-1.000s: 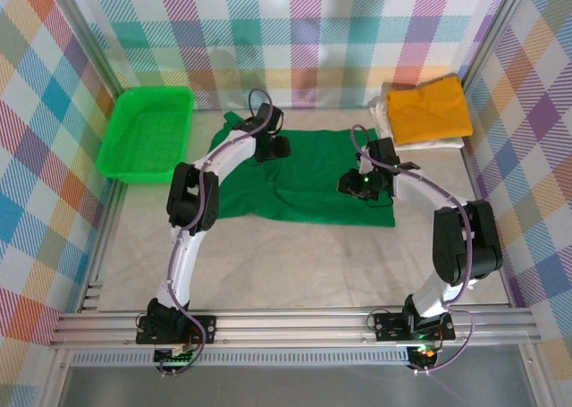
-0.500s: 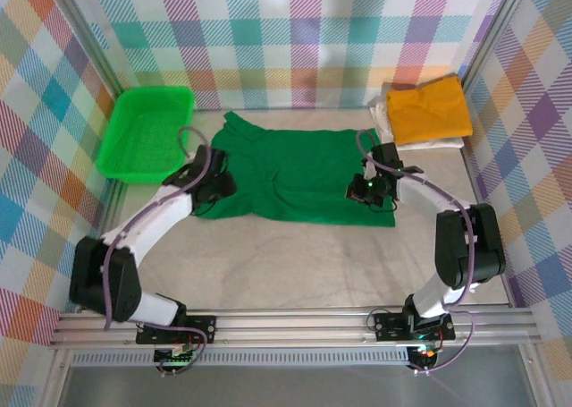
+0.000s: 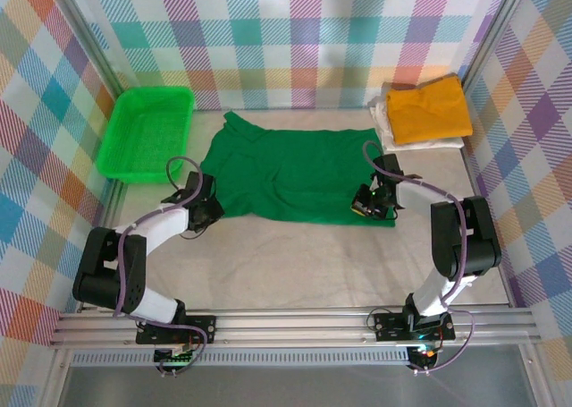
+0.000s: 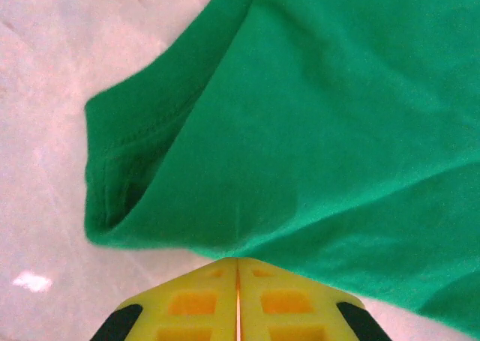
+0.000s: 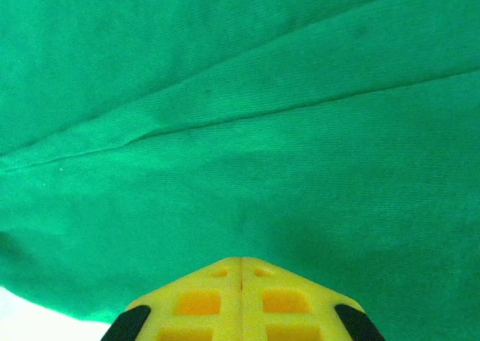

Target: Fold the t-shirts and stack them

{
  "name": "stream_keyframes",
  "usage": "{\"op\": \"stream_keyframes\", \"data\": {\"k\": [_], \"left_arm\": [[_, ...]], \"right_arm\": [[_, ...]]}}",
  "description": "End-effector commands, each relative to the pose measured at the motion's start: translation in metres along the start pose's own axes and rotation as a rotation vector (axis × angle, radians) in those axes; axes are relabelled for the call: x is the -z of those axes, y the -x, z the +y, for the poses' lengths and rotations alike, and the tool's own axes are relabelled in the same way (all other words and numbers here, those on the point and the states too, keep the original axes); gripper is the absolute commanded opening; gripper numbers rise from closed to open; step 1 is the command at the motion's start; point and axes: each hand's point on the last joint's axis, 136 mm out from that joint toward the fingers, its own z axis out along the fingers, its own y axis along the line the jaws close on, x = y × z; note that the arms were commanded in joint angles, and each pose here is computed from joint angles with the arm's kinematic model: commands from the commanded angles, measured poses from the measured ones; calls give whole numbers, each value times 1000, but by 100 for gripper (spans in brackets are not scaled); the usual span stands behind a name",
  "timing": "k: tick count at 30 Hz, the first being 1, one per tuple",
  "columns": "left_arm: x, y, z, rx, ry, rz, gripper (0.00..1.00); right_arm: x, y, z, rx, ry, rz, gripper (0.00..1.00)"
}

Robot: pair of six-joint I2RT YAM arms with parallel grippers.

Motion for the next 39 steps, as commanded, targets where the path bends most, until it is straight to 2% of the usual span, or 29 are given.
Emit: {"op": "stream_keyframes", "data": {"k": [1,9,15,19,21,27,29,32,35,39], "left_arm": [[6,27,-23,22,-81,-64,10],[-38,35,7,54,3,28,5],[-48,29,33,205,-21,91,4],[-37,31,38,190,-12,80,4],[-30,24,34,179,-27,113,4],[-6,-23,37,205,-58,172,5],[1,-47,48,221,-27,225,5],[16,-63,58,227,-6,236,6],[34,-55,56,222,-22,184,7],[61,-12,33,183,-79,57,11]], "right_arm": [[-1,2,-8,-38,-20,-21,0],[-13,1,-30,-120,-39,-4,0],[-2,3,-54,-230,-33,-23,0],[0,-3,-58,-218,-42,2,0],[0,-12,-58,-225,-29,43,0],[8,-46,-69,-244,-42,91,0],[12,-59,-73,-259,-54,110,0],[18,-76,-78,-270,-63,124,0],[23,-72,-75,-243,-59,111,0],[35,-42,-48,-178,-7,68,3]]}}
